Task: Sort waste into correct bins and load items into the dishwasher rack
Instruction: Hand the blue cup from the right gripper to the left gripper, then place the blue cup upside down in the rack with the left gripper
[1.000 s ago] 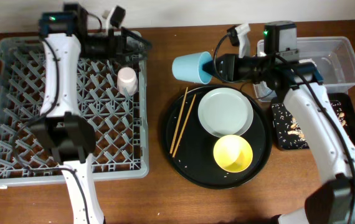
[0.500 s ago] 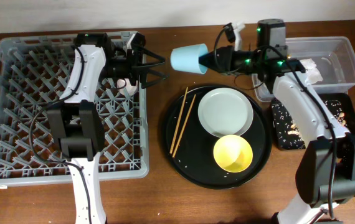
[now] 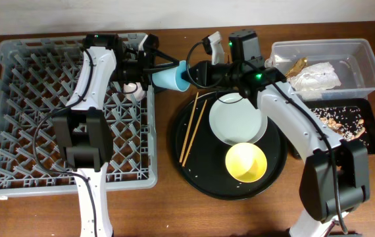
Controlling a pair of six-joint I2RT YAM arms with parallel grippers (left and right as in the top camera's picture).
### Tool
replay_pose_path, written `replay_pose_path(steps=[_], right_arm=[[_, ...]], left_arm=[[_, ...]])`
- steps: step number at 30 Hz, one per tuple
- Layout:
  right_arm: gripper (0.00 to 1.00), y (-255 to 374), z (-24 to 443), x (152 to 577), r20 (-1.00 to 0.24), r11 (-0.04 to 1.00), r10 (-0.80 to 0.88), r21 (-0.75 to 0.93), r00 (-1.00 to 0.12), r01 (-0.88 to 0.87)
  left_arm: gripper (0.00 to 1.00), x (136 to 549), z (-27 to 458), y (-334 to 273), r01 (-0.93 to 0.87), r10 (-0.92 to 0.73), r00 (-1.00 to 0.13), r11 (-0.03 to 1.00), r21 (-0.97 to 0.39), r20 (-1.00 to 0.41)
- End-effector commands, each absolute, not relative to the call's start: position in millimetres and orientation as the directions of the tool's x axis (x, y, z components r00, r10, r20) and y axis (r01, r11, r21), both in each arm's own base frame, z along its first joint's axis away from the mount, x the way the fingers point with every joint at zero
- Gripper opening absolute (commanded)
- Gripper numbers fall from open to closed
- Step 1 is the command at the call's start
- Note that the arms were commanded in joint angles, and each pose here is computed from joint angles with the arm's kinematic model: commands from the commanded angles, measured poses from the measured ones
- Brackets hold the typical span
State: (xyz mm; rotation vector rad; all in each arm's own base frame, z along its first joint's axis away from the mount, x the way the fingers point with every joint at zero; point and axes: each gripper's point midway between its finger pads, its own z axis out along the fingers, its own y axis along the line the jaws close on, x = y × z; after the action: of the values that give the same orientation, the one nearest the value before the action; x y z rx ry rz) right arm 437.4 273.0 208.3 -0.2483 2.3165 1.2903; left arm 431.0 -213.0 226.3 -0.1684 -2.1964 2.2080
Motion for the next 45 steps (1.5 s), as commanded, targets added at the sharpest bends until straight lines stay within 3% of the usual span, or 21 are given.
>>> replay_pose_path(steps=[1,3,4,5,6,7,14,17,24,27,30,31,33,37,39,45], right_arm=[[0.04,286.2,193.4,445.8,-0.470,0.540,0.082,0.762,-0.879,-0.357],[0.11,288.6,185.8,446.6,-0.461,0.541,0.077,0.764,-0.884,-0.351],[0.39,288.6,185.7,446.4,-0.460,0.541,0.077,0.764,-0.885,-0.351],[0.75,288.7,185.8,446.4,-0.460,0.541,0.076,0.764,-0.885,-0.351],[0.86,288.7,185.9,446.3,-0.460,0.541,0.076,0.765,-0.885,-0.351],[0.90,288.7,186.4,445.7,-0.458,0.536,0.074,0.767,-0.886,-0.352],[0.93,261.5,209.8,446.9,-0.442,0.439,0.082,0.821,-0.893,-0.366],[0.93,251.4,212.5,449.7,-0.436,0.425,0.093,0.830,-0.895,-0.360],[0.93,238.0,218.1,450.5,-0.424,0.388,0.097,0.849,-0.901,-0.358],[0.99,222.9,213.5,453.4,-0.422,0.404,0.106,0.846,-0.901,-0.348],[0.98,207.9,199.6,450.2,-0.395,0.446,0.100,0.838,-0.913,-0.314],[0.98,200.6,193.1,450.5,-0.391,0.474,0.102,0.828,-0.915,-0.300],[0.98,184.3,173.7,449.5,-0.352,0.557,0.118,0.797,-0.928,-0.232],[0.98,169.1,151.7,438.7,-0.300,0.637,0.105,0.752,-0.948,-0.168],[0.98,168.9,150.8,437.1,-0.292,0.638,0.104,0.753,-0.951,-0.161],[0.98,165.2,144.5,432.9,-0.267,0.660,0.104,0.739,-0.958,-0.134]], left_arm=[[0.93,418.2,244.5,-227.3,0.105,0.126,-0.986,-0.017,-0.994,-0.106],[0.89,417.7,244.4,-228.1,0.106,0.128,-0.986,-0.017,-0.994,-0.107],[0.89,417.7,244.4,-228.1,0.105,0.128,-0.986,-0.017,-0.994,-0.106],[0.89,417.7,244.4,-228.1,0.105,0.128,-0.986,-0.017,-0.994,-0.106],[0.89,417.7,244.4,-228.1,0.106,0.128,-0.986,-0.017,-0.994,-0.107],[0.89,417.8,244.4,-227.9,0.106,0.128,-0.986,-0.017,-0.994,-0.107],[0.75,428.8,244.4,-206.6,0.107,0.078,-0.991,-0.012,-0.994,-0.108],[0.74,431.5,244.4,-201.2,0.110,0.065,-0.992,-0.010,-0.994,-0.110],[0.72,459.2,242.0,-126.1,0.145,-0.096,-0.984,0.024,-0.989,-0.147],[0.65,453.2,229.0,-81.7,0.197,-0.064,-0.972,0.310,-0.930,-0.227],[0.65,438.6,256.9,-48.2,0.350,0.079,-0.911,0.664,-0.660,-0.404],[0.66,430.6,264.3,-35.1,0.348,0.134,-0.901,0.791,-0.503,-0.412],[0.65,421.6,250.9,-31.6,0.247,0.148,-0.941,0.915,-0.318,-0.305],[0.66,409.8,201.3,-65.1,0.258,0.243,-0.961,0.960,-0.105,-0.134],[0.65,414.2,174.8,-60.3,0.193,0.197,-0.976,0.980,0.050,-0.093],[0.67,415.1,108.9,-59.8,0.179,0.182,-0.982,0.982,0.064,-0.045]])
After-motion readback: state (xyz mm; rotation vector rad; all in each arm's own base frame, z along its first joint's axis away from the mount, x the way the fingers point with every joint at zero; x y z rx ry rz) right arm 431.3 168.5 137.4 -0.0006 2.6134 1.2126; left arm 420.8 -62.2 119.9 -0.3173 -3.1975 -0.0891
